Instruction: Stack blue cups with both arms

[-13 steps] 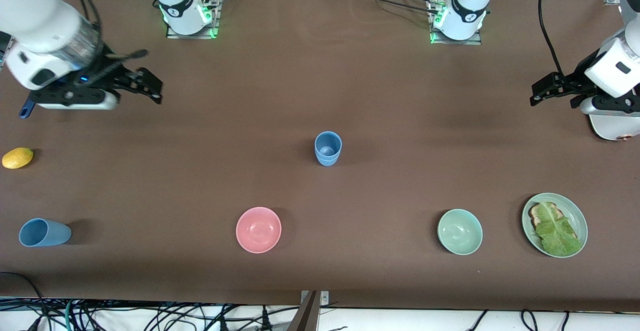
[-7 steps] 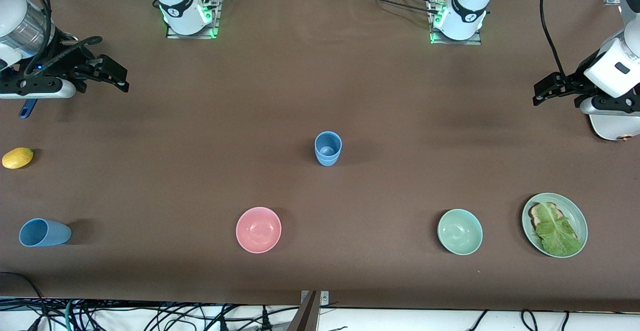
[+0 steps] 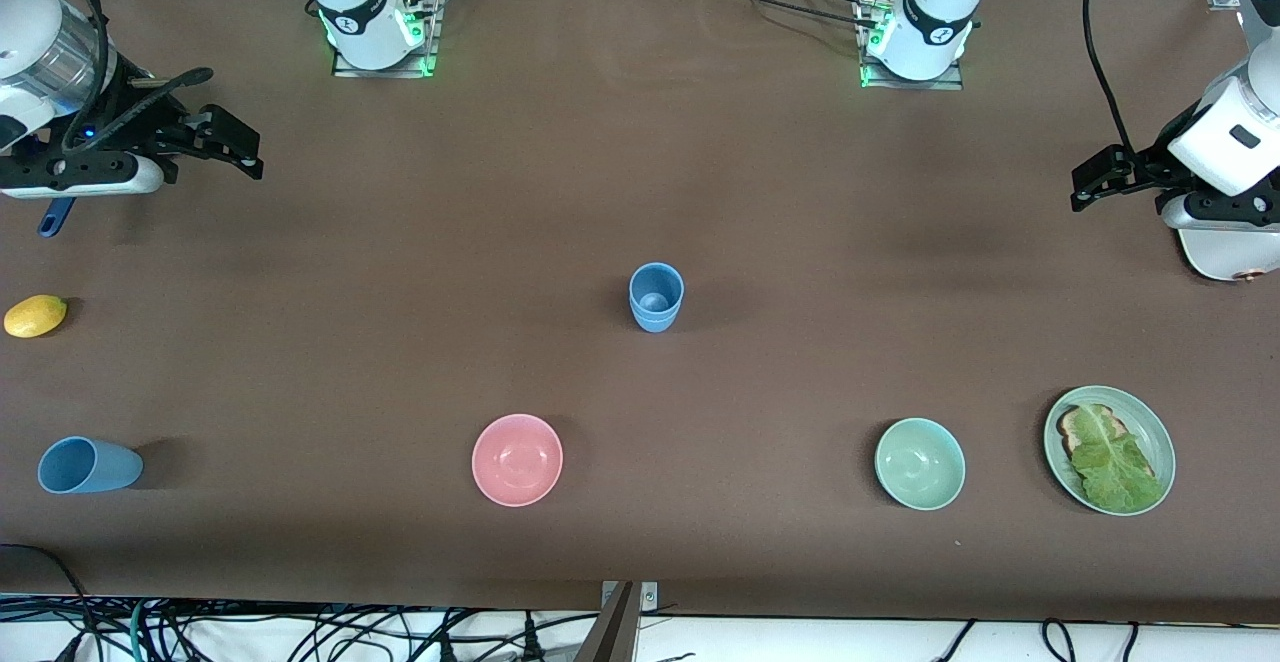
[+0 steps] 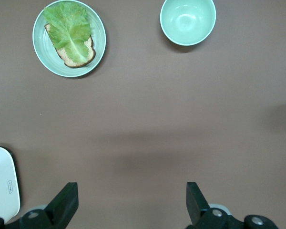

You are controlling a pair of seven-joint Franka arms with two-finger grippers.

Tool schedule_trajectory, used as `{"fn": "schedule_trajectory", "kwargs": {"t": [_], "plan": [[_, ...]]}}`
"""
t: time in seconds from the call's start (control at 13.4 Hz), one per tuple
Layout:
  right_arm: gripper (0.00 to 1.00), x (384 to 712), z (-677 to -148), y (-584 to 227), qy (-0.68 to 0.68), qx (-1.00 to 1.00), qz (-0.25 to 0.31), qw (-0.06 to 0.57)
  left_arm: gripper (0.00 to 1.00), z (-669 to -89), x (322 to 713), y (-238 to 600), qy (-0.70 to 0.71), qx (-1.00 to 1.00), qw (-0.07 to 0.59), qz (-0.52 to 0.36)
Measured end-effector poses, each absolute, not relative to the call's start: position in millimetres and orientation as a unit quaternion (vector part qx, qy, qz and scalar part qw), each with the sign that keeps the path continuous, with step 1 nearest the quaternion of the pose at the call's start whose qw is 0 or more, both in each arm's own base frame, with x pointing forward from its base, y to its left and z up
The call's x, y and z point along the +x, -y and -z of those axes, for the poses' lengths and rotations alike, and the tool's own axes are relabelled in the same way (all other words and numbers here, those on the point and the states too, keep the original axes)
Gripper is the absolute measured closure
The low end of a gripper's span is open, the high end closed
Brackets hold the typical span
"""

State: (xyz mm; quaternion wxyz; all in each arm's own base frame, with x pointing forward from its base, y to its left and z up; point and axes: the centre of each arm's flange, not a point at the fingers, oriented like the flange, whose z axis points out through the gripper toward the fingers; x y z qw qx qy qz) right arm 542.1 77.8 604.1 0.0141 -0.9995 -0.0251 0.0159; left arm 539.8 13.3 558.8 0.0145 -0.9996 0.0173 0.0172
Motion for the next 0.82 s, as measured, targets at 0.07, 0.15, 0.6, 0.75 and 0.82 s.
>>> {"fn": "schedule_trajectory", "kwargs": {"t": [0.07, 0.15, 0.6, 0.75, 0.82], "plan": [[0.00, 542.2, -603.9, -77.6, 0.026, -0.999, -0.016, 0.014, 0.00, -558.8, 539.8, -13.3, -0.017, -1.000, 0.015, -0.017], [0.00, 542.4, -603.5, -76.9, 0.025, -0.999, -0.017, 0.014, 0.00, -558.7, 539.8, -13.3, -0.017, -1.000, 0.015, -0.017], [0.00, 543.4, -602.4, -72.7, 0.023, -0.999, -0.018, 0.014, 0.00, -558.9, 539.8, -13.3, -0.017, -1.000, 0.015, -0.017], [0.00, 543.3, -602.3, -72.7, 0.023, -0.999, -0.018, 0.014, 0.00, -562.1, 540.5, -13.2, -0.017, -1.000, 0.015, -0.014], [0.00, 543.3, -602.3, -72.7, 0.023, -0.999, -0.019, 0.014, 0.00, -565.8, 541.1, -13.2, -0.017, -1.000, 0.015, -0.010]]}}
